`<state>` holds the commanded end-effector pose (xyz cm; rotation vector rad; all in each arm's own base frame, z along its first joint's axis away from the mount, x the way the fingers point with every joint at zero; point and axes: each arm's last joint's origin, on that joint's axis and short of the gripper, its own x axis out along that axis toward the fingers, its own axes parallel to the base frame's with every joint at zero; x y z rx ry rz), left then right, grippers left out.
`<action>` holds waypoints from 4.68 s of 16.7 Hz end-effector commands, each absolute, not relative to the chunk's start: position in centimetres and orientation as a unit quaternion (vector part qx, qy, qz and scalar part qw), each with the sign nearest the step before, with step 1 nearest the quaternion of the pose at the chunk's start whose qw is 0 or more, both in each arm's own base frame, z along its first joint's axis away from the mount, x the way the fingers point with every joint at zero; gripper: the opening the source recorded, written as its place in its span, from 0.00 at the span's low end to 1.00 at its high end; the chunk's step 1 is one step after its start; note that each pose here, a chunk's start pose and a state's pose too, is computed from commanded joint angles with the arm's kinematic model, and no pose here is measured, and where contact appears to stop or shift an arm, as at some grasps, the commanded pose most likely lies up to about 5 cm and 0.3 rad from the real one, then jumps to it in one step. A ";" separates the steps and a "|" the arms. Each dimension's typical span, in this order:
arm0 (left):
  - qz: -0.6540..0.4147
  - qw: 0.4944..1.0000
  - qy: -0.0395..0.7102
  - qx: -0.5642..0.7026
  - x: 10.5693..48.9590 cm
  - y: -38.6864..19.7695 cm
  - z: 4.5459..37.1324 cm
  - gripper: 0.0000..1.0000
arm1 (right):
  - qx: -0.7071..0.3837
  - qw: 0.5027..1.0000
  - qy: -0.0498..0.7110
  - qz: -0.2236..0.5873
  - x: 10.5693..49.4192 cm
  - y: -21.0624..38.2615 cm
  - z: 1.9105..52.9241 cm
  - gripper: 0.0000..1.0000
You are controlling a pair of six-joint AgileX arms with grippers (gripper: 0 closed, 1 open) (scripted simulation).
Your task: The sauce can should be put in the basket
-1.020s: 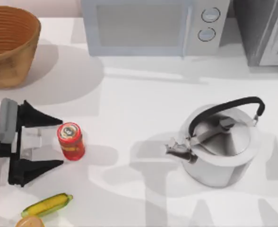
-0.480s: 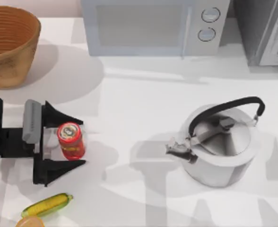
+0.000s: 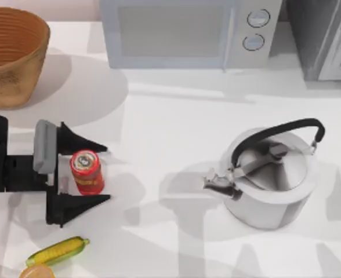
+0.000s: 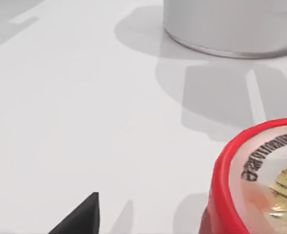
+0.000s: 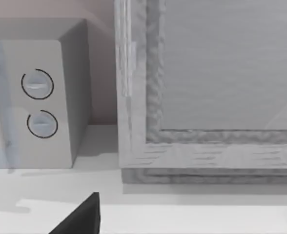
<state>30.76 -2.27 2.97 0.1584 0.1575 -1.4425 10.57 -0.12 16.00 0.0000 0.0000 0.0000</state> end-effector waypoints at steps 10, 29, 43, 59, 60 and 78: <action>-0.659 0.745 0.072 0.072 30.8 -2.3 3.0 0.32 | 0.000 1.000 0.000 0.000 10.6 -0.1 16.0 1.00; -0.643 0.759 0.059 0.085 34.6 -1.9 8.1 0.00 | 0.000 1.000 0.000 0.000 10.6 -0.1 16.0 1.00; -0.397 0.913 0.087 0.039 41.4 19.1 26.4 0.00 | 0.000 1.000 0.000 0.000 10.6 -0.1 16.0 1.00; -0.394 0.914 0.083 0.044 44.3 16.3 24.2 0.00 | 0.000 1.000 0.000 0.000 10.6 -0.1 16.0 1.00; -0.394 0.915 0.082 0.044 44.7 16.0 23.9 0.00 | 0.000 1.000 0.000 0.000 10.6 -0.1 16.0 1.00; -0.396 0.914 0.087 0.038 45.2 15.2 23.2 0.98 | 0.000 1.000 0.000 0.000 10.6 -0.1 16.0 1.00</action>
